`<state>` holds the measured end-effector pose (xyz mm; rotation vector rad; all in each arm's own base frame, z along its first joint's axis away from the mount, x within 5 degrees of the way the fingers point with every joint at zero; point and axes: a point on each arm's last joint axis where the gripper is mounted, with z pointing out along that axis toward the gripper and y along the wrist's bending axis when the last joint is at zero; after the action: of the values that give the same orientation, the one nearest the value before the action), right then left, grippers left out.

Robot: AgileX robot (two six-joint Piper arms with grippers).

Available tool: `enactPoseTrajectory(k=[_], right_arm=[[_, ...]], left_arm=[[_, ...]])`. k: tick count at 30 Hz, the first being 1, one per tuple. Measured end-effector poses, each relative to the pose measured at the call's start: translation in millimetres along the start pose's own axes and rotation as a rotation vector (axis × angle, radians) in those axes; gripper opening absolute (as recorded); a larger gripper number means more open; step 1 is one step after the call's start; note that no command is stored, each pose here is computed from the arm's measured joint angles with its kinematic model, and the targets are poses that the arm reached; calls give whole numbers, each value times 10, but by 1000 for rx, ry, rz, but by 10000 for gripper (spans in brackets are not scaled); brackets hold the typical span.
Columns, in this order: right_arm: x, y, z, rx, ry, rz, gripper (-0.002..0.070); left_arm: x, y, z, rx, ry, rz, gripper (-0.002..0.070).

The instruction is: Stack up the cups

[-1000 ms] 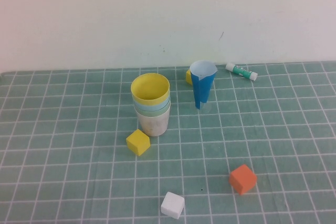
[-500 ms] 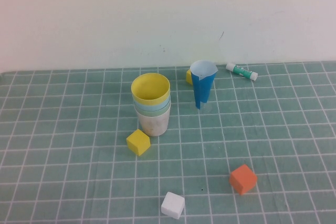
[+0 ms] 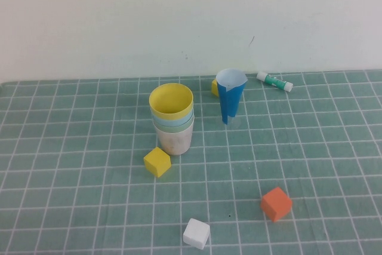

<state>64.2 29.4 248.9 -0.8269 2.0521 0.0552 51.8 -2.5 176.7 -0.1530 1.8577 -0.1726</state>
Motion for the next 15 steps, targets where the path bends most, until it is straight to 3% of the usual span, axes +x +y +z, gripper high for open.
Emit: enactPoseTrajectory(k=[5,15], right_arm=[[109,6,0,48,-54,-24,0],[500,-1,-21,399,-210,196,0]], left_arm=[[0,0,0,0,0,1,-1],[0,0,0,0,0,1,-2]])
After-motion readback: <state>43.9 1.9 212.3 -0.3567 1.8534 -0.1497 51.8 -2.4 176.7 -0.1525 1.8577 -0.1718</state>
